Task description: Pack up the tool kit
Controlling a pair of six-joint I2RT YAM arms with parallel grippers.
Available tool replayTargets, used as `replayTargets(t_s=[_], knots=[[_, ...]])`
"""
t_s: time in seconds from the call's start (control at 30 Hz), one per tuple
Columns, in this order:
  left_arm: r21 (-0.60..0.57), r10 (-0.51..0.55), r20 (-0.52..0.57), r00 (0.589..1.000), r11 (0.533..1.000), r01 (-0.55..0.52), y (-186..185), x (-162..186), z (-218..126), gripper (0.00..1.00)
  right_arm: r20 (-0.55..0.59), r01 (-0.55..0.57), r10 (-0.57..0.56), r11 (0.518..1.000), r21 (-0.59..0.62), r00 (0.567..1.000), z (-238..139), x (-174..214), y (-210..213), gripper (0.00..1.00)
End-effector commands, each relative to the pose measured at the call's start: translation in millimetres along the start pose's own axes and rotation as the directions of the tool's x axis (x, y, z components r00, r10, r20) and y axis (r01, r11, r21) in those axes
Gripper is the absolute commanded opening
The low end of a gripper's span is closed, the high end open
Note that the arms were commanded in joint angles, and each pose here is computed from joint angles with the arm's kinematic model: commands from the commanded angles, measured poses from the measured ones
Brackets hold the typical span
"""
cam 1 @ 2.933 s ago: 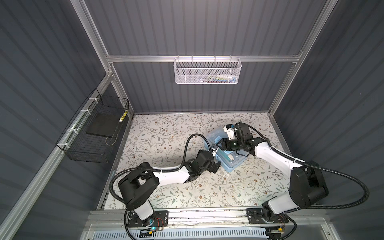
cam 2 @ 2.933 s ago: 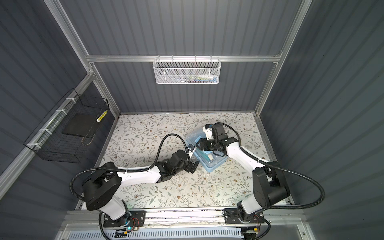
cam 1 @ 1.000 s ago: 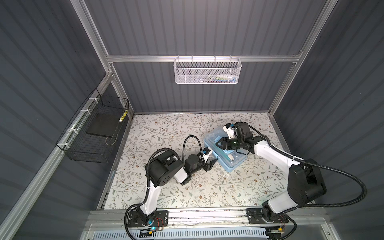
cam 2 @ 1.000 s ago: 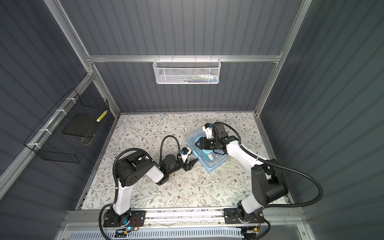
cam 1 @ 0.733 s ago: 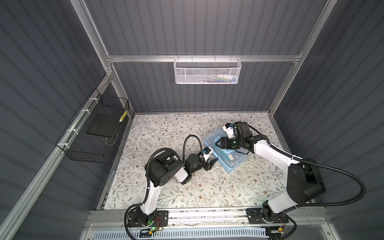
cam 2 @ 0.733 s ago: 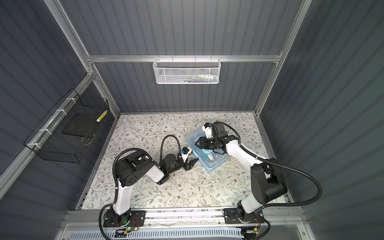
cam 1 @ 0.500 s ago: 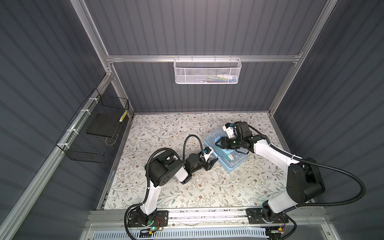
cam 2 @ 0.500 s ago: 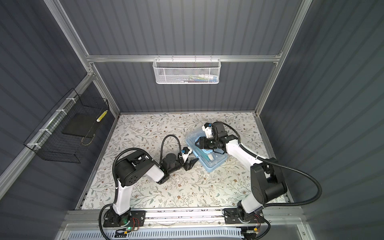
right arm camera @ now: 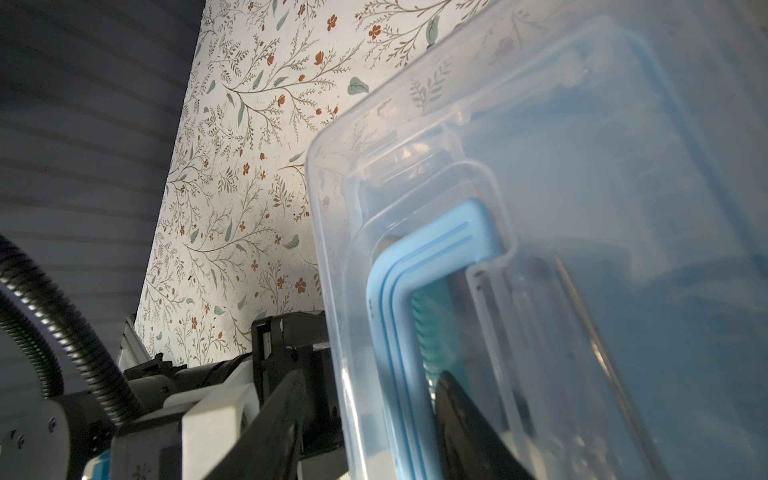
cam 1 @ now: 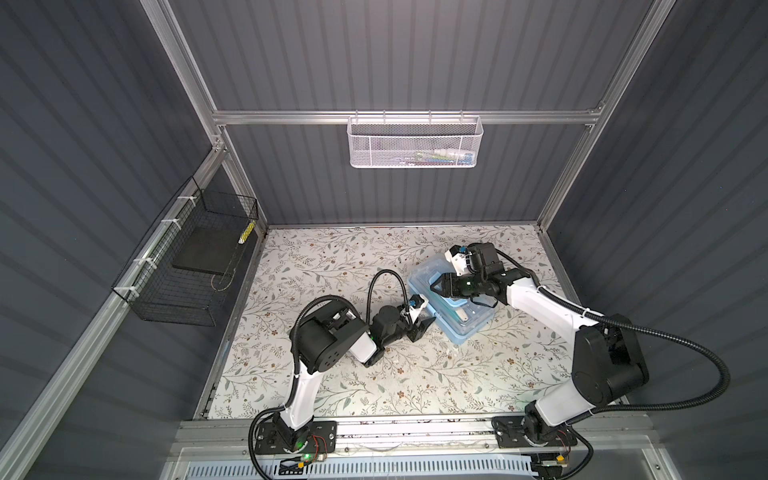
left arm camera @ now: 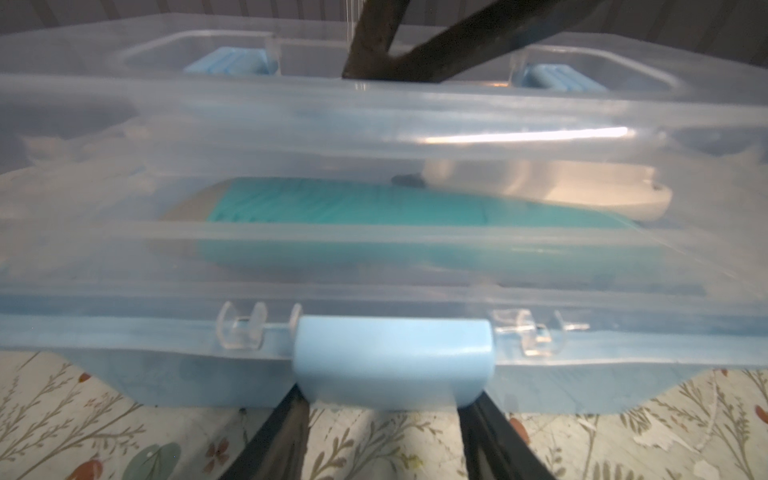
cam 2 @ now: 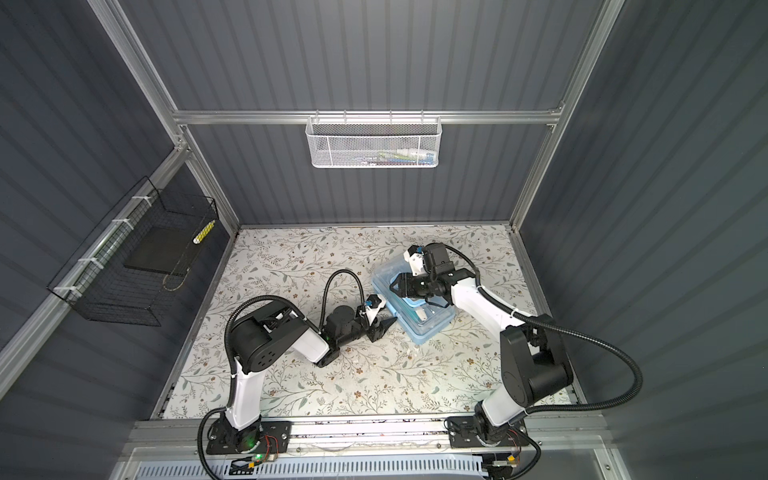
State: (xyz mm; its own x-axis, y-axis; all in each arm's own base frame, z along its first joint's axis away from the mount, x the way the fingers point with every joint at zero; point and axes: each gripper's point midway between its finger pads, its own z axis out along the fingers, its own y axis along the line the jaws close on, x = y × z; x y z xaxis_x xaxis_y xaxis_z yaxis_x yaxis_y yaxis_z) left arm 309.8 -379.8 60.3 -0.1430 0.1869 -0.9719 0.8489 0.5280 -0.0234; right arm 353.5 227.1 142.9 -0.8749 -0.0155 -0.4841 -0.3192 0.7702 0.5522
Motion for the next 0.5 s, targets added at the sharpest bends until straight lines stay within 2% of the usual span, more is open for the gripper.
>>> replayTargets(t_s=[0.0, 0.47], knots=[[0.007, 0.02, 0.01, 1.0, 1.0, -0.02, 1.4, -3.2, 5.3, 0.58, -0.179, -0.092, 0.099, 0.995, 0.05, 0.979, 14.1, 50.2, -16.5, 0.53], [0.01, 0.022, -0.005, 1.0, 1.0, -0.022, 0.8, -1.5, 5.7, 0.53, -0.18, -0.096, 0.104, 0.994, 0.056, 0.978, 13.8, 50.8, -18.6, 0.53]])
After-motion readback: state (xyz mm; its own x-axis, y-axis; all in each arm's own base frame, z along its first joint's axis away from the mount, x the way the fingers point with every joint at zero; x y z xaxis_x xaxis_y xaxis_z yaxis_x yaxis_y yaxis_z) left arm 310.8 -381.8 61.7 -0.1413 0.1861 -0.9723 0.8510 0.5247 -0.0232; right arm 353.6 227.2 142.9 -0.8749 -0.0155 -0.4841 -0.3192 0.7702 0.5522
